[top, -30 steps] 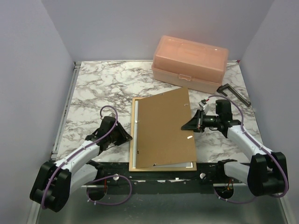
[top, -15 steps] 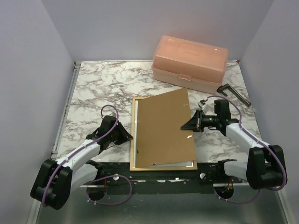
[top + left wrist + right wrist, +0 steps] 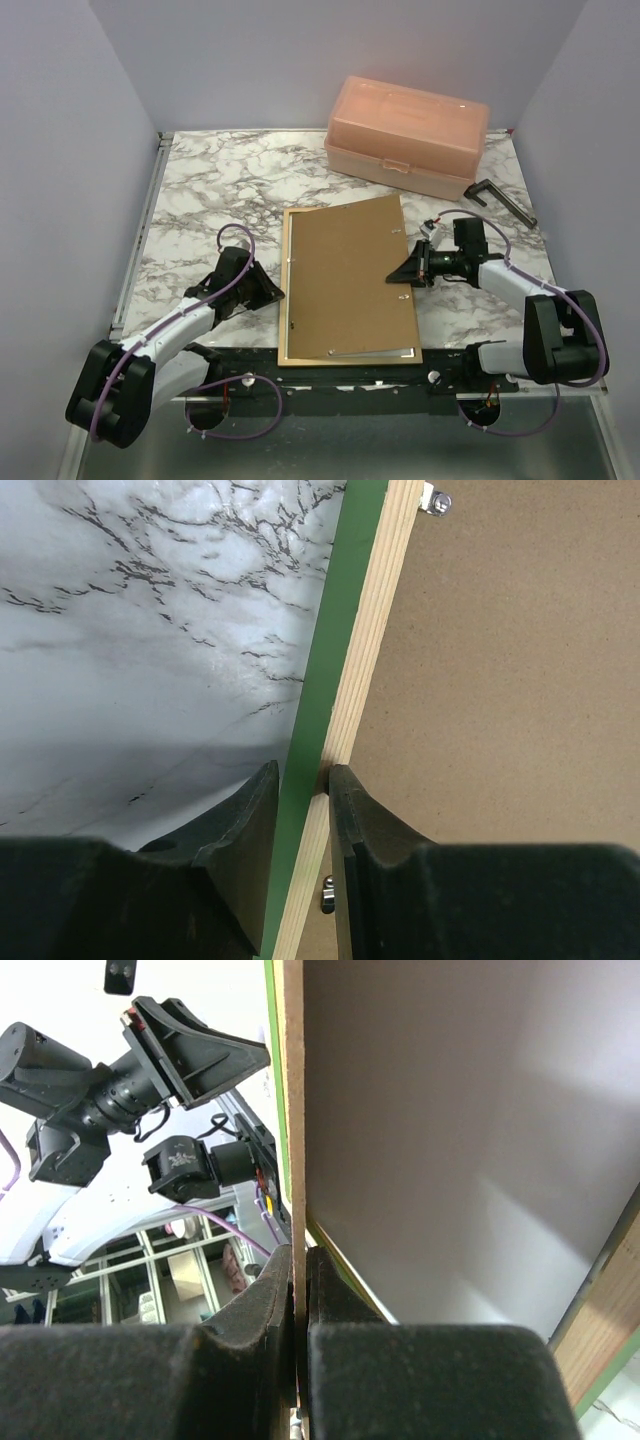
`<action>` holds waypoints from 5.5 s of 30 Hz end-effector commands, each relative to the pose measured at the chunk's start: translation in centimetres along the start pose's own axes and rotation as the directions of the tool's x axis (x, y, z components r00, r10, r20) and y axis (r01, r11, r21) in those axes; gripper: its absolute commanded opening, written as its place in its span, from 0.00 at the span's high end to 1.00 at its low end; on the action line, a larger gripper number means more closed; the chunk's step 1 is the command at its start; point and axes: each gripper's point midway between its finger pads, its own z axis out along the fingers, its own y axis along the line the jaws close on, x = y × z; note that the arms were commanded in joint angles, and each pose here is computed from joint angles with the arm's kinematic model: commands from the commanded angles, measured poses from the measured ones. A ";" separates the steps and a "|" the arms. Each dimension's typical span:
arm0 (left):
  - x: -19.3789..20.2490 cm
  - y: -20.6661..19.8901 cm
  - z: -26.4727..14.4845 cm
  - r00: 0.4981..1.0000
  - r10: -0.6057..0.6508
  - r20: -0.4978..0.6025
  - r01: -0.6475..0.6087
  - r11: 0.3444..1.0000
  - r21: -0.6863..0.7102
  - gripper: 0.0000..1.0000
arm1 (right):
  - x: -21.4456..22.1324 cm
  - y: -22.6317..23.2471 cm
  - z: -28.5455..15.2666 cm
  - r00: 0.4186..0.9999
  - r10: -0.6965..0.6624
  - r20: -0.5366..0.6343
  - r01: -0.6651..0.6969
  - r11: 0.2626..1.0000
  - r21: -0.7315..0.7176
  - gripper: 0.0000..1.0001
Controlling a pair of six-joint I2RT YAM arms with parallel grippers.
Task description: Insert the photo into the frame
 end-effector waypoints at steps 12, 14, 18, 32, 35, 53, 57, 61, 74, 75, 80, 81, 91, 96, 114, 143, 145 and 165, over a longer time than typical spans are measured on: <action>1.3 2.7 0.2 0.997 0.040 -0.060 -0.047 0.993 -0.108 0.73 | 1.1 -4.1 1.1 0.996 0.053 -0.065 -0.038 0.977 0.209 0.99; 1.2 2.7 0.2 0.997 0.046 -0.064 -0.053 0.992 -0.112 0.73 | 1.2 -4.4 1.2 0.996 0.051 -0.074 -0.032 0.972 0.231 0.99; 1.1 2.6 0.1 0.997 0.049 -0.063 -0.056 0.992 -0.115 0.72 | 1.2 -4.3 1.2 0.996 0.031 -0.078 -0.009 0.963 0.269 0.99; 0.9 2.6 0.4 0.995 0.081 -0.063 -0.091 0.982 -0.168 0.65 | 1.2 -1.2 0.2 0.997 -0.014 -0.082 0.032 0.975 0.220 0.99; 1.0 2.7 0.5 0.993 0.097 -0.070 -0.109 0.975 -0.195 0.80 | 1.2 -0.7 0.0 0.997 -0.027 -0.074 0.042 0.976 0.213 0.99; 0.9 2.5 1.3 0.980 0.169 -0.107 -0.189 0.958 -0.216 0.87 | 1.3 1.7 -0.2 0.992 -0.079 -0.098 0.089 0.991 0.100 0.99; 0.9 2.4 1.4 0.975 0.190 -0.115 -0.211 0.955 -0.210 0.87 | 1.3 1.8 0.3 0.991 -0.077 -0.113 0.084 0.995 0.061 0.99; 0.9 2.4 1.4 0.974 0.194 -0.115 -0.215 0.955 -0.207 0.87 | 1.1 1.5 0.6 0.991 -0.070 -0.117 0.076 0.996 0.051 0.99; 0.9 2.2 1.6 0.971 0.203 -0.123 -0.225 0.955 -0.195 0.88 | 0.6 2.4 0.7 0.990 -0.093 -0.110 0.095 0.995 0.015 0.99; 0.9 2.3 1.6 0.972 0.202 -0.123 -0.224 0.954 -0.199 0.89 | 0.5 2.8 0.6 0.989 -0.103 -0.104 0.104 0.995 0.006 0.99; 0.8 2.4 1.5 0.973 0.197 -0.119 -0.218 0.953 -0.211 0.89 | -0.5 5.6 -0.4 0.985 -0.163 -0.051 0.162 0.987 -0.011 0.99; 0.7 2.3 1.4 0.974 0.196 -0.115 -0.217 0.953 -0.210 0.88 | -0.8 6.1 -0.7 0.984 -0.175 -0.040 0.174 0.985 -0.010 0.99; 0.3 2.1 1.0 0.976 0.196 -0.091 -0.212 0.953 -0.217 0.72 | -3.1 12.3 -3.3 0.951 -0.289 0.112 0.293 0.956 -0.020 0.99; 0.0 1.5 0.3 0.977 0.200 -0.068 -0.210 0.959 -0.191 0.51 | -4.2 13.5 -4.4 0.928 -0.322 0.189 0.320 0.946 0.041 0.99; -5.2 -4.6 -9.7 0.953 0.111 0.280 -0.118 0.993 0.007 0.25 | -0.9 19.0 -6.1 0.906 -0.402 0.134 0.422 0.884 -0.202 0.99; -12.4 -6.4 -17.4 0.880 0.246 0.405 -0.129 0.947 -0.295 0.25 | 2.3 20.0 -6.9 0.891 -0.439 0.116 0.447 0.803 -0.394 0.99; -12.0 -5.8 -17.2 0.885 0.234 0.402 -0.113 0.946 -0.302 0.25 | 2.1 19.9 -6.8 0.893 -0.434 0.124 0.446 0.806 -0.389 0.99; -4.9 -3.7 -6.8 0.983 0.131 0.128 -0.113 0.984 -0.137 0.31 | 0.2 18.8 -5.9 0.928 -0.337 0.159 0.372 0.850 -0.374 0.99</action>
